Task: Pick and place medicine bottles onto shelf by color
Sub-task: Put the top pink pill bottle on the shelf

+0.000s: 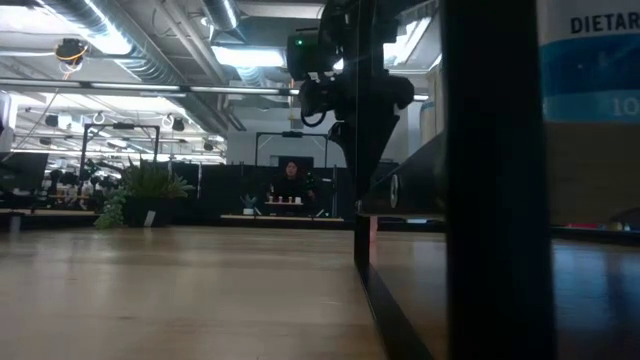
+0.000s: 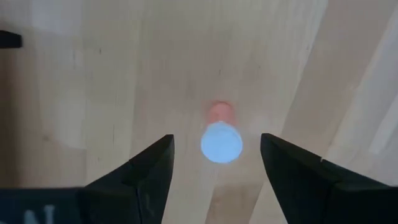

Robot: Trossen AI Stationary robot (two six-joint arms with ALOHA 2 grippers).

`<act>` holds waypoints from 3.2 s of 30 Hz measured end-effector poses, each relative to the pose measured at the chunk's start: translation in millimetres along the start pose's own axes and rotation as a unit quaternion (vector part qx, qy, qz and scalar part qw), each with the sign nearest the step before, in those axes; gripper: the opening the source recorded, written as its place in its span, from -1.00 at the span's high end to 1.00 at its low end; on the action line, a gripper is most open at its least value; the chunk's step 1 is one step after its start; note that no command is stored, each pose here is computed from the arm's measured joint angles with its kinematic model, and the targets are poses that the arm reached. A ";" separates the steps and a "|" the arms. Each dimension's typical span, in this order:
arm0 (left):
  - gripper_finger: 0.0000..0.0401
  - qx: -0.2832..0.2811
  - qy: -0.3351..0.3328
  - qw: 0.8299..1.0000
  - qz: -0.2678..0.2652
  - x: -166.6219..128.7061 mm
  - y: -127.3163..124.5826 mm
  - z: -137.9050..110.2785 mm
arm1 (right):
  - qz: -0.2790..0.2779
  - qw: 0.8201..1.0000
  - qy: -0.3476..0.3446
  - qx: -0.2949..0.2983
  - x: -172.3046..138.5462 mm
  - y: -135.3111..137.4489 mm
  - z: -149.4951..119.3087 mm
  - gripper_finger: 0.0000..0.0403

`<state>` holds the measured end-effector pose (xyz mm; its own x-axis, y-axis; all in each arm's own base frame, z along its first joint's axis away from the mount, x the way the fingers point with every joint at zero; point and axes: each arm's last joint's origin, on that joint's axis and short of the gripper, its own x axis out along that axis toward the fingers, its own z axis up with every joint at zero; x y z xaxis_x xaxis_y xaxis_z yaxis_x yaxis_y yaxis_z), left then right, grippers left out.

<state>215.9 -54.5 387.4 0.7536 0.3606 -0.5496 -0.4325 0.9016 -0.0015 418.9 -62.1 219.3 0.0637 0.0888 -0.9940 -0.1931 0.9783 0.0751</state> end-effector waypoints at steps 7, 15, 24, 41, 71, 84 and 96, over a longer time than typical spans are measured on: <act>-0.05 0.000 0.000 1.000 0.000 0.0 0.0 0.0 | 0.003 1.000 0.005 0.001 1.8 -0.7 -0.5 -0.20; -0.05 -0.001 0.000 1.000 0.000 0.1 -0.1 0.0 | 0.007 1.000 0.018 0.000 17.5 -1.3 -5.2 -0.20; -0.05 -0.002 0.000 1.000 0.000 0.1 -0.1 0.0 | 0.012 0.999 0.033 0.000 40.1 -1.2 -12.5 -0.20; -0.05 -0.003 0.000 1.000 0.000 0.1 -0.1 0.0 | 0.004 1.000 0.013 -0.012 39.7 -2.7 -8.5 0.03; -0.05 0.003 0.009 1.000 -0.013 -0.1 -0.9 -0.9 | -0.040 0.998 -0.038 0.017 -42.8 63.0 -20.4 0.42; -0.05 0.004 0.011 1.000 -0.017 -0.1 -1.1 -1.0 | -0.015 0.988 -0.082 0.128 -109.4 144.5 -59.8 0.42; -0.05 0.011 0.011 1.000 -0.026 -2.9 -5.1 -2.8 | 0.001 0.982 -0.038 0.185 -108.8 212.9 -80.9 0.40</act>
<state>214.5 -60.8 386.6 0.7643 0.3074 -0.5669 -0.3813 0.9244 -0.0129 291.6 121.4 336.9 0.1402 0.0911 -0.9859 0.1752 0.9778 0.1152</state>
